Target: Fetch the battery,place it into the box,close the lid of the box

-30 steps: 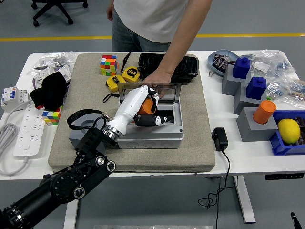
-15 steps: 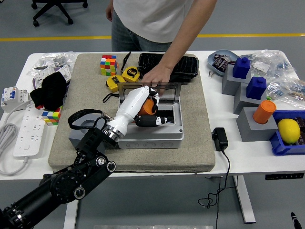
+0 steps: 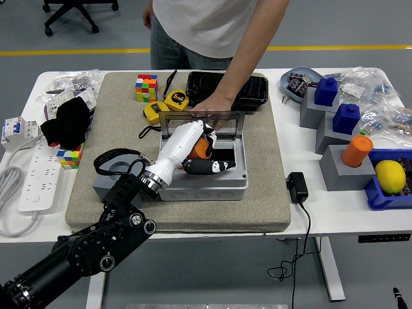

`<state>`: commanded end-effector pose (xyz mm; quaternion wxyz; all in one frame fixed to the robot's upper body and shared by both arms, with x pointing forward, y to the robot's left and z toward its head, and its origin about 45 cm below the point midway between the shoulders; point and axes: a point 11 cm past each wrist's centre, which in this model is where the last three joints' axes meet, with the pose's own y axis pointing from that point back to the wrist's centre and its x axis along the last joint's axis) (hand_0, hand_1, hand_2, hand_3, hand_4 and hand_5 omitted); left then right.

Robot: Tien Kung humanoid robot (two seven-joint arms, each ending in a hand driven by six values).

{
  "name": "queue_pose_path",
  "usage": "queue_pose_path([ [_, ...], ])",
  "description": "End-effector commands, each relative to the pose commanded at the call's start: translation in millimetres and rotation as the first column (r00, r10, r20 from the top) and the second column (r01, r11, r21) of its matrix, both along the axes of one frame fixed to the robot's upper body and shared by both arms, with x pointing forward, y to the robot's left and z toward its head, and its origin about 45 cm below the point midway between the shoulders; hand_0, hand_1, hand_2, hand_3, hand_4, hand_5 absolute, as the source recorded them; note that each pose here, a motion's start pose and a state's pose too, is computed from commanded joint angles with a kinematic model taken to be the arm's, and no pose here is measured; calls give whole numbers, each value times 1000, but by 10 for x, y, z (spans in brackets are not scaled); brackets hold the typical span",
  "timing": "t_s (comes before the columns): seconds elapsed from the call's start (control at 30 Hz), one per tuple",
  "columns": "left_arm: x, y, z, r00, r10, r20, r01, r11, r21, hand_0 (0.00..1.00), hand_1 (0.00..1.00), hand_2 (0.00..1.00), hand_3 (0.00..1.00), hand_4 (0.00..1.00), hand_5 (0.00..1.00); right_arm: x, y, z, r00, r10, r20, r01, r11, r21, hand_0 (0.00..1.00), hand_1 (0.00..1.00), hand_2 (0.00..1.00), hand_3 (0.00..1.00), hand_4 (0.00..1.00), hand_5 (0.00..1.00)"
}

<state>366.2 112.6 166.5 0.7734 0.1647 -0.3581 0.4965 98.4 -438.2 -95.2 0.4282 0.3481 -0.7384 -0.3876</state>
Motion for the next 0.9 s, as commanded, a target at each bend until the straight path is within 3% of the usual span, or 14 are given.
queue_pose_path([
  [0.03,0,-2,-1,1000,-2,-2,2,1000,2,152,60,127,133,998,297,1,0,0,1000,0,0,0,1000,0,811,512,575,935,998,998],
  [0.07,1,-5,-4,1000,-6,-5,6,1000,5,268,212,260,254,998,331,1,1,0,1000,0,0,0,1000,0,811,512,575,934,998,998],
  [0.23,8,-10,-10,1000,-15,-12,16,1000,19,268,212,260,254,998,331,4,1,1,1000,-1,1,1,1000,0,811,512,575,934,998,998],
  [0.27,9,-10,-9,1000,-16,-12,16,1000,19,374,441,412,417,998,335,7,0,1,1000,-1,1,1,1000,0,811,512,575,934,998,998],
  [0.43,12,-12,-1,1000,-18,-11,18,1000,23,374,441,412,417,998,335,5,4,0,1000,-2,1,2,1000,1,811,512,575,934,998,998],
  [0.47,13,-13,2,1000,-18,-10,18,1000,23,405,499,461,458,998,323,5,4,0,1000,-3,2,3,1000,1,811,513,575,934,998,998],
  [0.9,-3,-75,123,999,-34,19,34,999,10,413,512,472,472,998,354,18,2,4,1000,-6,6,6,1000,1,810,514,575,933,998,998],
])
